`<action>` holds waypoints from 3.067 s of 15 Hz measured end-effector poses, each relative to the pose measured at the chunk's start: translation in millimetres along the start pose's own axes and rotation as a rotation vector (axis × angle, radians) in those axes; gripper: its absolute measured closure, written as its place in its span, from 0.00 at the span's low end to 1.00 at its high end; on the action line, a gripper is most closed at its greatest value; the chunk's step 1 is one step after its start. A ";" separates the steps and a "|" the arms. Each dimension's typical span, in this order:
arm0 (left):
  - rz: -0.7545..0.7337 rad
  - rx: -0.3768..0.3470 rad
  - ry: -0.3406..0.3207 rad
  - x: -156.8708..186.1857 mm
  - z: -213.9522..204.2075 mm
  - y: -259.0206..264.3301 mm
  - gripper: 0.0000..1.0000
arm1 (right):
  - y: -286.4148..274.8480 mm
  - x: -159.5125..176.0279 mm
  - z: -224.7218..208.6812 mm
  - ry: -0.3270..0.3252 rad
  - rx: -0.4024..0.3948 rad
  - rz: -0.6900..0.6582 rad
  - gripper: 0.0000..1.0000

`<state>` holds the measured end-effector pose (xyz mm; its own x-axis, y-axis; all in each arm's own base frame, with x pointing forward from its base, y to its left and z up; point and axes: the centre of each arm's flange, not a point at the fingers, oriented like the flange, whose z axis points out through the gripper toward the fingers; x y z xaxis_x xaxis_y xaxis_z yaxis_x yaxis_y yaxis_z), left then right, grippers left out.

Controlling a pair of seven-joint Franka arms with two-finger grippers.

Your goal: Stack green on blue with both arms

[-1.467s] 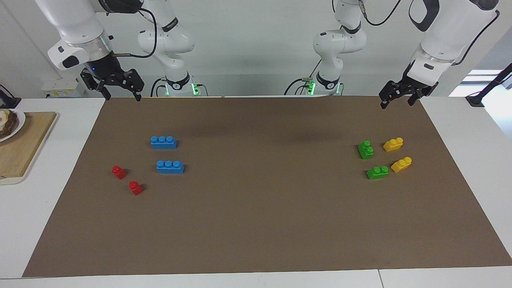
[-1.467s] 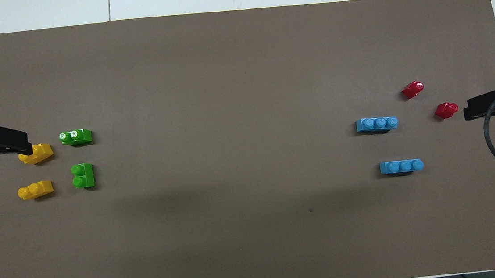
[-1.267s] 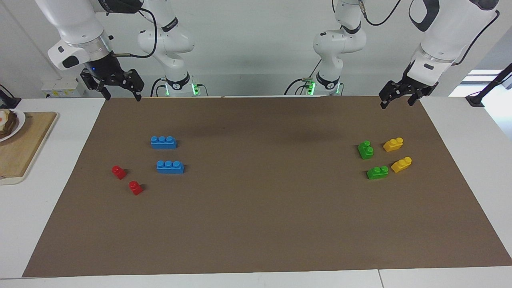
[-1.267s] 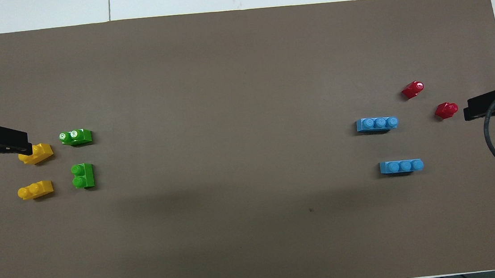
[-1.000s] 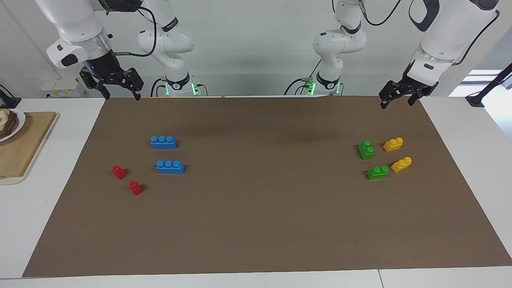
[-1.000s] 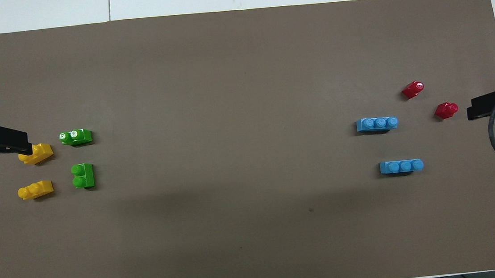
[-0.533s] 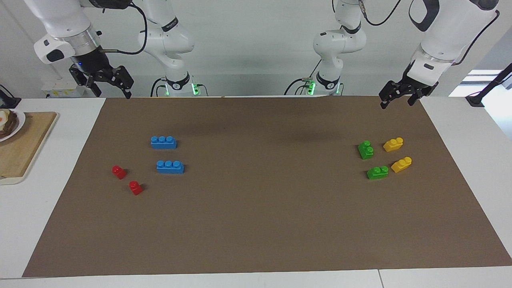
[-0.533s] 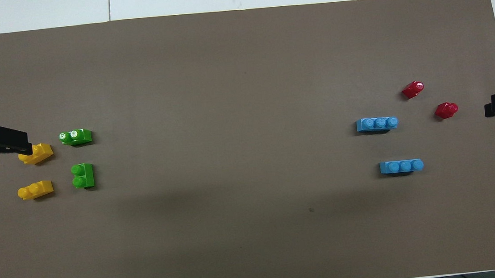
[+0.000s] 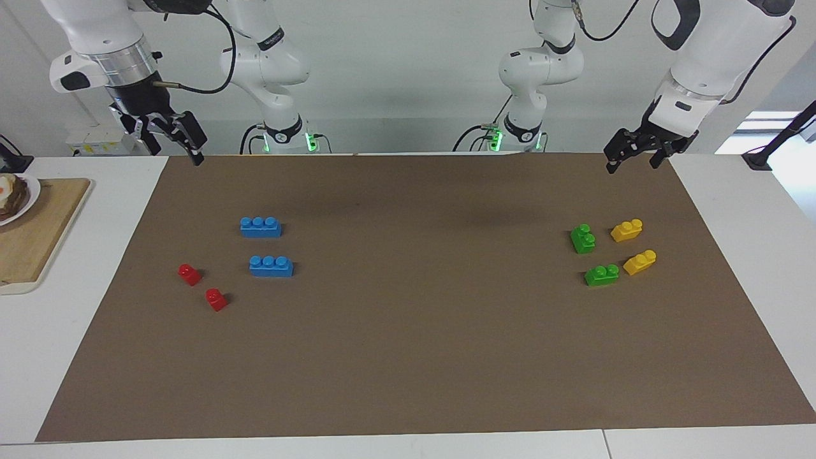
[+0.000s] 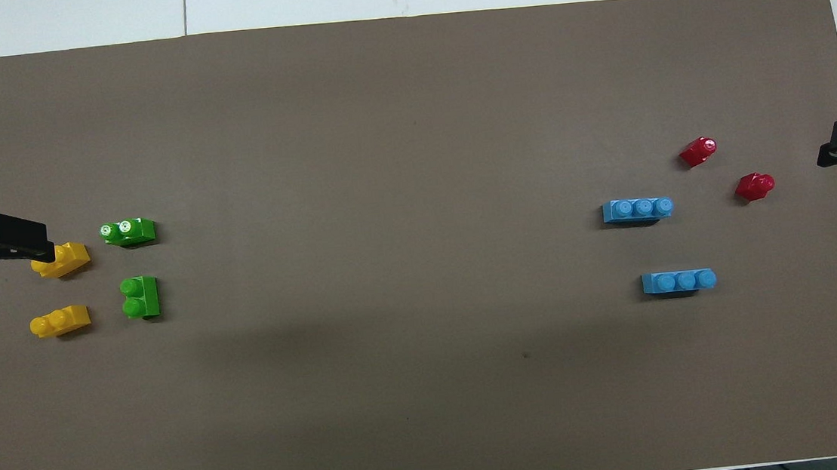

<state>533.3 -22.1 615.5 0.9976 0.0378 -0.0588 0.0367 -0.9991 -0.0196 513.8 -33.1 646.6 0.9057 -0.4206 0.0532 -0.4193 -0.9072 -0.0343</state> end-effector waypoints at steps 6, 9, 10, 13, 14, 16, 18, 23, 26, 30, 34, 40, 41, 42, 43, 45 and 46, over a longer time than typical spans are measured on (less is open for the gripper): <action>0.010 0.003 -0.016 -2.7 5.3 5.8 0.00 | -4.5 -2.2 16.0 -0.077 0.045 0.537 0.00; 0.016 0.008 -0.029 -10.6 24.7 9.7 0.00 | -5.4 -3.5 32.4 -0.133 0.041 0.759 0.00; 0.017 0.009 -0.014 -12.9 32.0 10.2 0.00 | -2.7 -3.0 39.3 -0.155 0.045 0.793 0.00; 0.012 0.010 0.030 -20.7 56.0 8.6 0.00 | 12.5 3.2 64.2 -0.207 0.066 0.859 0.00; 0.009 0.011 0.031 -23.3 63.4 7.2 0.00 | 16.9 6.0 72.5 -0.225 0.070 0.876 0.00; 0.001 0.011 0.029 -26.3 72.9 3.0 0.00 | 22.7 12.1 88.6 -0.265 0.076 0.903 0.00; -0.007 0.011 0.026 -26.9 79.1 -1.1 0.00 | 24.2 19.0 107.8 -0.313 0.078 0.925 0.00; -0.038 0.007 0.061 -24.2 113.5 -1.7 0.00 | 25.1 43.0 179.9 -0.432 0.066 0.989 0.00; -0.040 0.007 0.056 -26.0 147.2 -2.0 0.00 | 28.8 55.3 216.8 -0.486 0.078 1.031 0.00; -0.043 0.002 0.048 -23.4 195.7 -3.7 0.00 | 25.4 64.1 244.3 -0.509 0.111 1.069 0.00; -0.073 -0.005 0.053 -13.2 222.6 -19.1 0.00 | 26.1 62.3 265.4 -0.496 0.134 1.103 0.00; -0.108 -0.015 0.065 -3.1 257.6 -37.1 0.00 | 20.2 49.3 291.6 -0.504 0.141 1.128 0.00; -0.107 -0.016 0.069 -2.4 265.6 -36.4 0.00 | 20.0 46.9 296.0 -0.506 0.136 1.130 0.00; -0.105 -0.018 0.073 -2.0 272.7 -35.2 0.00 | 20.6 45.7 300.6 -0.505 0.135 1.133 0.00; -0.102 -0.019 0.073 -1.8 278.5 -33.8 0.00 | 21.1 45.7 305.0 -0.503 0.139 1.137 0.00; -0.098 -0.020 0.068 -1.3 285.4 -31.7 0.00 | 21.9 45.6 311.6 -0.504 0.152 1.148 0.00; -0.098 -0.020 0.067 -0.9 287.0 -31.4 0.00 | 22.3 45.2 313.8 -0.504 0.151 1.150 0.00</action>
<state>514.1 14.1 329.6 0.9909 0.1345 0.0093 0.1345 -0.9909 -0.0018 565.0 -69.5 335.1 -0.0394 -0.8835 -0.4667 -0.9970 0.0036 0.0774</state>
